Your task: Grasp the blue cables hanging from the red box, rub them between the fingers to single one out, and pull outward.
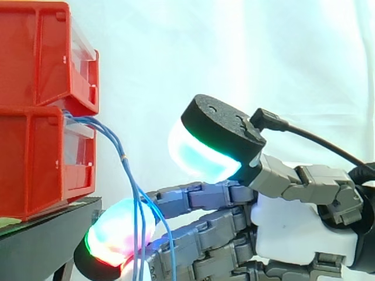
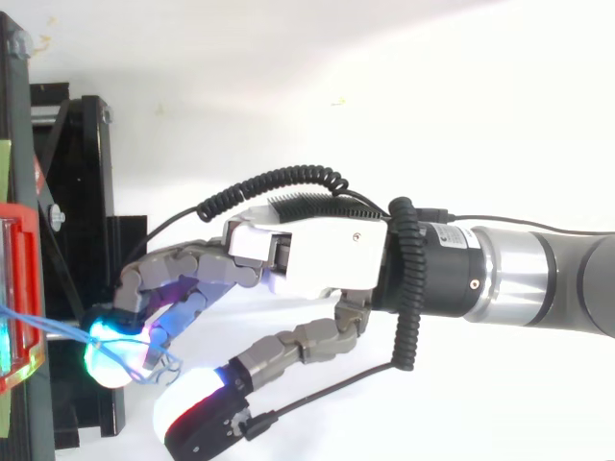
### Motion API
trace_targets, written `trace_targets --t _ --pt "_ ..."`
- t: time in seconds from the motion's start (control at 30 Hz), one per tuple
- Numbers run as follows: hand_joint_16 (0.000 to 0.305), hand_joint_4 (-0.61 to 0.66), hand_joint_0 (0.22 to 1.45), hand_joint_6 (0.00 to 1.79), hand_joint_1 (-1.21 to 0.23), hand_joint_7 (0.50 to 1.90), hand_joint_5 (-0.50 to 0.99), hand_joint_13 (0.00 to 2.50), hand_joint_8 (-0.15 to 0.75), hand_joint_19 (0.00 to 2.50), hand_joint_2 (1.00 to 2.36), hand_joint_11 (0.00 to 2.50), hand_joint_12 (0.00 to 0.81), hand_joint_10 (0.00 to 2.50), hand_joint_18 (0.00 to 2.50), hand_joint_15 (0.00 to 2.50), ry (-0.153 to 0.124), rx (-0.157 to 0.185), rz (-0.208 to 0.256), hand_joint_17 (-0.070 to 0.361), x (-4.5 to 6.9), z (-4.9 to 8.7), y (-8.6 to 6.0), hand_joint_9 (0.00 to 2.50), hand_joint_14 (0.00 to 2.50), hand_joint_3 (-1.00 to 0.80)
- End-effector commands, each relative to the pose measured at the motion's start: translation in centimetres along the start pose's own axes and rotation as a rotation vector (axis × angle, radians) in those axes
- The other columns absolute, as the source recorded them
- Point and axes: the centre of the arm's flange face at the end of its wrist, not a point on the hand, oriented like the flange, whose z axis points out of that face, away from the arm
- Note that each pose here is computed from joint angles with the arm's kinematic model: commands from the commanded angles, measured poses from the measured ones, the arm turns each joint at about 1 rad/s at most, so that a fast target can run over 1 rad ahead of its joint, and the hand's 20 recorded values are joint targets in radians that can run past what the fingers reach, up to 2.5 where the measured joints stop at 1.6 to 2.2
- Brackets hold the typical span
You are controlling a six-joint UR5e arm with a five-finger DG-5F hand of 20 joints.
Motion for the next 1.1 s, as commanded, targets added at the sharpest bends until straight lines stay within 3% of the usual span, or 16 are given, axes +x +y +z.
trace_targets --t 0.0,0.13,0.4,0.53,0.63,0.73,0.8,0.87,1.07 --pt "0.040 0.24 0.56 0.50 -0.59 1.20 -0.06 0.58 0.226 0.24 1.00 0.34 0.325 0.01 0.33 0.32 0.010 0.032 0.022 0.091 -0.1 0.1 0.4 0.84 0.01 -0.43" --pt "0.040 0.22 0.56 0.50 -0.60 1.27 -0.05 0.58 0.231 0.24 1.01 0.35 0.325 0.01 0.34 0.33 0.013 0.049 0.041 0.091 -0.2 0.0 0.2 0.85 0.01 -0.43" --pt "0.040 0.22 0.56 0.50 -0.59 1.29 -0.05 0.59 0.230 0.24 1.00 0.36 0.326 0.01 0.34 0.33 0.013 0.063 0.067 0.091 -0.5 -0.2 0.3 0.86 0.01 -0.43" --pt "0.041 0.22 0.56 0.50 -0.60 1.28 -0.05 0.59 0.230 0.25 1.00 0.35 0.327 0.01 0.36 0.33 0.005 0.080 0.109 0.091 -1.5 0.0 0.6 0.86 0.01 -0.43" --pt "0.041 0.21 0.56 0.50 -0.60 1.28 -0.05 0.59 0.229 0.25 1.01 0.36 0.327 0.01 0.37 0.33 -0.012 0.120 0.179 0.092 -2.6 0.1 0.5 0.85 0.01 -0.43" --pt "0.041 0.22 0.56 0.50 -0.60 1.29 -0.05 0.59 0.228 0.25 1.01 0.36 0.327 0.01 0.38 0.33 -0.014 0.129 0.208 0.092 -3.1 0.3 0.9 0.86 0.01 -0.43" --pt "0.040 0.22 0.57 0.50 -0.61 1.30 -0.05 0.60 0.229 0.26 1.00 0.36 0.325 0.01 0.38 0.33 -0.015 0.138 0.212 0.091 -3.3 0.5 1.2 0.86 0.01 -0.43" --pt "0.041 0.22 0.57 0.50 -0.61 1.29 -0.05 0.60 0.229 0.26 1.00 0.37 0.325 0.01 0.38 0.32 -0.011 0.181 0.203 0.091 -3.5 0.6 1.8 0.86 0.01 -0.43" --pt "0.040 0.21 0.57 0.50 -0.63 1.32 -0.05 0.60 0.227 0.26 1.01 0.36 0.323 0.01 0.39 0.33 -0.008 0.209 0.196 0.091 -3.7 0.5 2.0 0.86 0.01 -0.43"
